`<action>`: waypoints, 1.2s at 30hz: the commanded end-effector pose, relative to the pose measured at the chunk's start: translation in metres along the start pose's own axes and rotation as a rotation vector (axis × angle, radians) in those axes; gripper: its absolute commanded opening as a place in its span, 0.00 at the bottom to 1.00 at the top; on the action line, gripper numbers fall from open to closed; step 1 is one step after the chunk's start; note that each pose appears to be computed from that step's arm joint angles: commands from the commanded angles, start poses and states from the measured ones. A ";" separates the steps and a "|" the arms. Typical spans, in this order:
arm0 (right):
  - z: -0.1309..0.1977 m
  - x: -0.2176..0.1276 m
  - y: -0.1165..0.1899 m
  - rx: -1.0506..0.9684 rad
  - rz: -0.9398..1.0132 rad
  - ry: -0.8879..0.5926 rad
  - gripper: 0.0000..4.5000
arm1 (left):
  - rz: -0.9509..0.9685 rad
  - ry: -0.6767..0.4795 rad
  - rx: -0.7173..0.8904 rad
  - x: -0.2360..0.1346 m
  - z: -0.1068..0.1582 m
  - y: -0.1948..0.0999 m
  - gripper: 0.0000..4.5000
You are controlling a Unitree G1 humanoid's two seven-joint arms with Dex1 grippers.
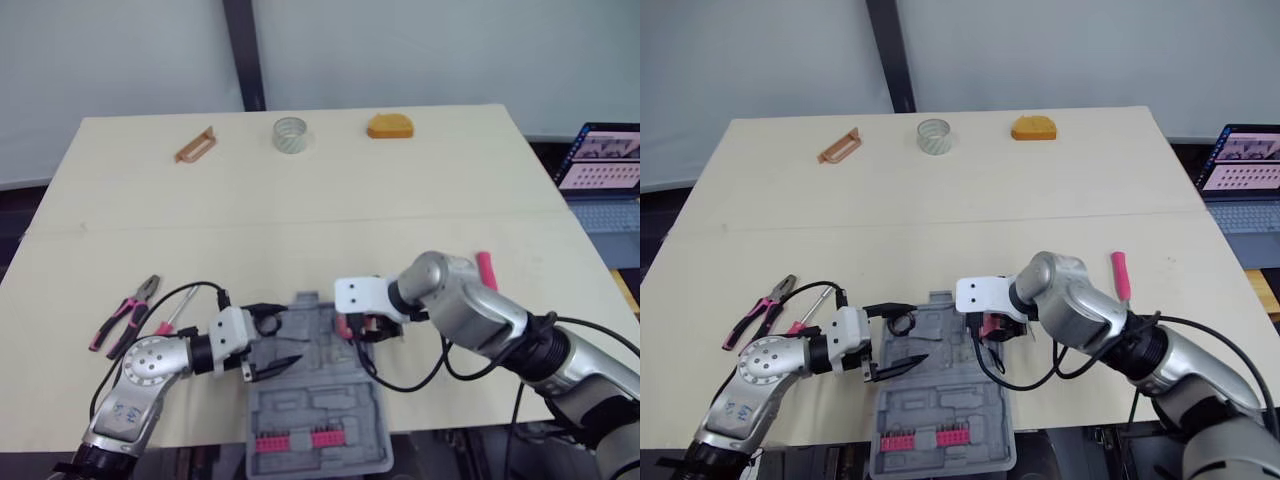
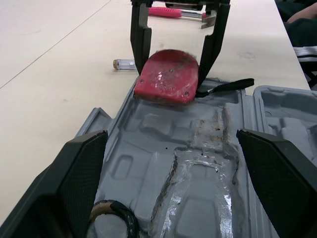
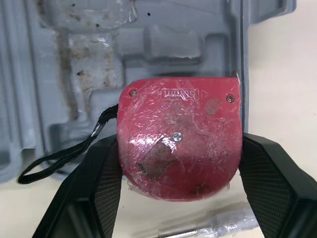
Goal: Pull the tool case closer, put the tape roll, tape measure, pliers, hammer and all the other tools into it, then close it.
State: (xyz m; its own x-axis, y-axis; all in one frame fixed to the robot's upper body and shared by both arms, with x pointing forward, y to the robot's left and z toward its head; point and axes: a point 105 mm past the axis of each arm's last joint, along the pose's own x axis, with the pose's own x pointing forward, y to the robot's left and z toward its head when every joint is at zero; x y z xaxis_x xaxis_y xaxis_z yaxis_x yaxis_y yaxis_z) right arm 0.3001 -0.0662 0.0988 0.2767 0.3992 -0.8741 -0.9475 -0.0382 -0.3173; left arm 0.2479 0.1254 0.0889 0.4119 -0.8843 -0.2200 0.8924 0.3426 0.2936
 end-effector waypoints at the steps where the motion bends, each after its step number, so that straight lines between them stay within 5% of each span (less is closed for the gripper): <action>1: 0.010 -0.002 -0.005 -0.042 -0.039 -0.013 0.65 | -0.005 -0.035 0.028 0.003 0.011 0.001 1.00; 36: 0.017 0.003 -0.004 -0.104 -0.045 -0.045 0.65 | -0.024 -0.027 0.026 0.007 0.015 -0.001 1.00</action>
State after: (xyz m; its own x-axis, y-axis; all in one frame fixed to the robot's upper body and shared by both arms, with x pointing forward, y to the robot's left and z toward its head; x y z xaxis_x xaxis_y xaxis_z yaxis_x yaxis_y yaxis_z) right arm 0.3014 -0.0526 0.0950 0.2879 0.4214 -0.8599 -0.9255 -0.1083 -0.3629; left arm 0.2496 0.1193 0.0921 0.3988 -0.8883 -0.2279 0.8999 0.3311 0.2839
